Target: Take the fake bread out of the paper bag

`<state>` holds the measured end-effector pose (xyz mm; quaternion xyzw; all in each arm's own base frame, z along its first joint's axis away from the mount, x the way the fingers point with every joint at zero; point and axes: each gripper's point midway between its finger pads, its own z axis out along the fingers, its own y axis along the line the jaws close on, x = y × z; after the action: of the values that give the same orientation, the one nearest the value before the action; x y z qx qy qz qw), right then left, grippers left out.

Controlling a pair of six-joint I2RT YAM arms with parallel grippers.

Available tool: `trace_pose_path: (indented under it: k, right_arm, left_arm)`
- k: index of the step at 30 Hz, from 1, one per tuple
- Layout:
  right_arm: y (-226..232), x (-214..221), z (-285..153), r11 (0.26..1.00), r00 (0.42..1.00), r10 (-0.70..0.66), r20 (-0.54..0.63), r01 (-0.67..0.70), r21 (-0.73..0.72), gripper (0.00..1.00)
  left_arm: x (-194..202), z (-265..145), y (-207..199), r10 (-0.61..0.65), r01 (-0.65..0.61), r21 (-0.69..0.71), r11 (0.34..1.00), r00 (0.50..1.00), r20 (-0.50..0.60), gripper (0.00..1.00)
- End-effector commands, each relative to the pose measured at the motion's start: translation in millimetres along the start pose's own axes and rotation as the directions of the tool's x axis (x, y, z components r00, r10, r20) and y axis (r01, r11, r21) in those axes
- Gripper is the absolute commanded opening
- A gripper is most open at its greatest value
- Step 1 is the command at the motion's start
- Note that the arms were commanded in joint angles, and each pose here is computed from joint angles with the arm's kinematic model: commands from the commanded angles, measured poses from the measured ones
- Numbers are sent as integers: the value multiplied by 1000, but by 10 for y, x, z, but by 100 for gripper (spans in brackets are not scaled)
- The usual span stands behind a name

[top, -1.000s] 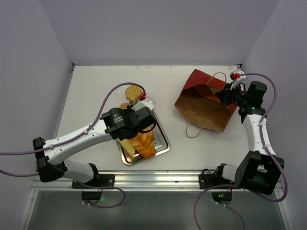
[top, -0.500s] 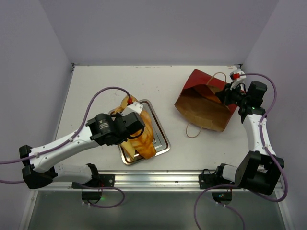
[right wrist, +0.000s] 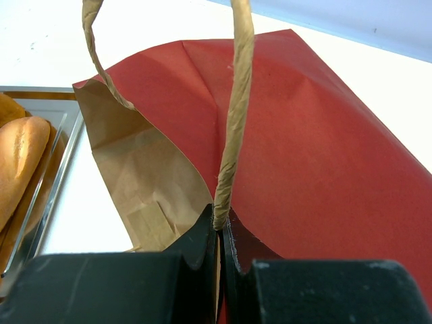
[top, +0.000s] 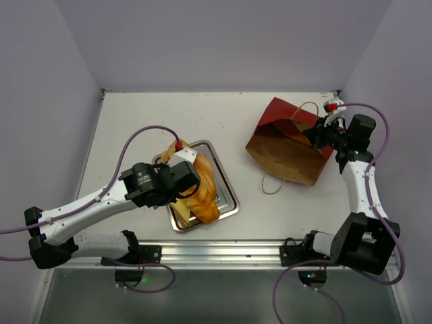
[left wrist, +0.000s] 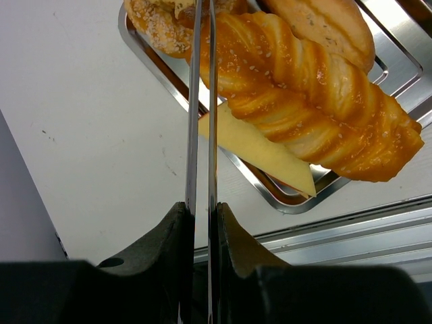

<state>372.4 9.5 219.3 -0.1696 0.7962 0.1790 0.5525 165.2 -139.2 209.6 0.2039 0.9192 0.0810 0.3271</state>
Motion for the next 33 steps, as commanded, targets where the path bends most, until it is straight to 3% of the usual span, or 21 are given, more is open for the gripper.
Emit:
trace_pose_path:
  k: [1, 11, 15, 23, 33]
  right_arm:
    - [18, -95, -31, 1000, 999, -10, 32, 10, -2, 3]
    - [21, -94, -25, 1000, 999, -11, 32, 11, -4, 3]
    - [23, -89, -28, 1000, 999, -8, 31, 8, -6, 3]
    - [29, -101, -31, 1000, 999, -15, 34, 15, -7, 3]
    - [35, -103, -38, 1000, 999, -15, 34, 15, -6, 2]
  left_arm:
    - [49, 13, 49, -49, 49, -14, 999, 999, -1, 0]
    - [251, 188, 29, 5, -9, -61, 998, 997, -74, 8]
    - [230, 188, 17, 6, -11, -61, 998, 997, -74, 23]
    - [167, 192, -72, 0, -1, -24, 1000, 998, -62, 38]
    - [91, 169, -135, -11, 12, 9, 1000, 999, -44, 41]
